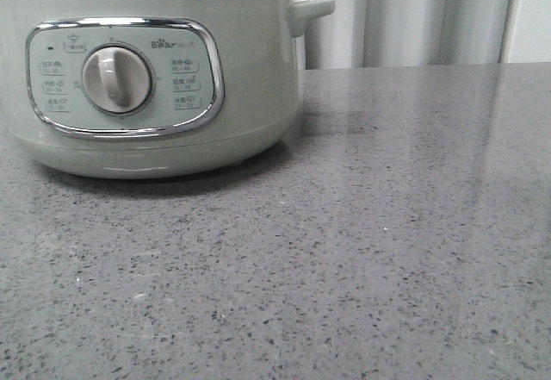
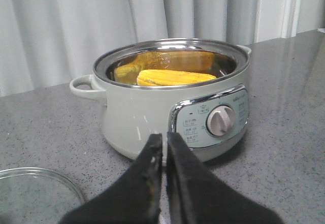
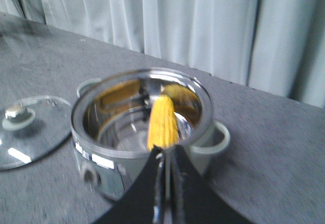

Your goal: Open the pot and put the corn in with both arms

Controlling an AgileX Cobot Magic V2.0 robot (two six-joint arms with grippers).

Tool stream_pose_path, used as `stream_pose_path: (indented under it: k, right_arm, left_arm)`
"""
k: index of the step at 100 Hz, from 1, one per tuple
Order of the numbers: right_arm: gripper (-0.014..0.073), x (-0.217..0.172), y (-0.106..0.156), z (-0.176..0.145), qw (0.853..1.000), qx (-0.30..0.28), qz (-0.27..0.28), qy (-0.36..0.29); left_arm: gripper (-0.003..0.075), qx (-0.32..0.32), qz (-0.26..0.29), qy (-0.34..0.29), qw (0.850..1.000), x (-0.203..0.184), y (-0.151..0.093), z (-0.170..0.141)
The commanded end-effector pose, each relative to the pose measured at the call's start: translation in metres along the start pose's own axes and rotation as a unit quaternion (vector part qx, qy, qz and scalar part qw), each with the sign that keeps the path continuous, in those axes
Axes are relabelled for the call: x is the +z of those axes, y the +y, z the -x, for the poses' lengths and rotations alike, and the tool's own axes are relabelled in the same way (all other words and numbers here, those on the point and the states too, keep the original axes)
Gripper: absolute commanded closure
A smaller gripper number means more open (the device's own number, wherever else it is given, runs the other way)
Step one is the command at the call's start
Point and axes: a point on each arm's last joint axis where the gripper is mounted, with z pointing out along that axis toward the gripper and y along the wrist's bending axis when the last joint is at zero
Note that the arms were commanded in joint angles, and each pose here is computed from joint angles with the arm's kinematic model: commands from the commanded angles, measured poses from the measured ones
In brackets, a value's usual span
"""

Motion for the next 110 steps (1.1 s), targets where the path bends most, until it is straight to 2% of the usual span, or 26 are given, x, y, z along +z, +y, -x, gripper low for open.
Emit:
stream_pose_path:
  k: [1, 15, 32, 103, 110]
  right_arm:
    - [0.0665, -0.038, -0.001, -0.017, 0.998, -0.022, -0.015, -0.049]
    - [0.0665, -0.076, -0.001, -0.059, 0.997, -0.036, -0.025, -0.066]
    - [0.0665, -0.098, 0.000, -0.083, 0.995, -0.033, -0.025, -0.091]
    - [0.0667, -0.100, 0.000, -0.085, 0.996, -0.033, -0.025, -0.084]
    - [0.0667, -0.100, 0.000, -0.085, 0.996, -0.033, -0.025, -0.083]
  left_arm:
    - [0.0738, -0.009, 0.012, -0.057, 0.998, -0.006, 0.000, 0.010]
    - [0.0738, -0.017, 0.022, -0.057, 0.998, -0.001, 0.004, 0.004]
    - [0.0738, -0.025, 0.023, -0.047, 0.998, 0.003, 0.006, -0.004]
    - [0.0738, -0.029, 0.022, -0.037, 0.999, 0.006, 0.007, -0.010]
    - [0.0738, -0.019, 0.043, -0.055, 0.997, 0.006, 0.010, -0.007]
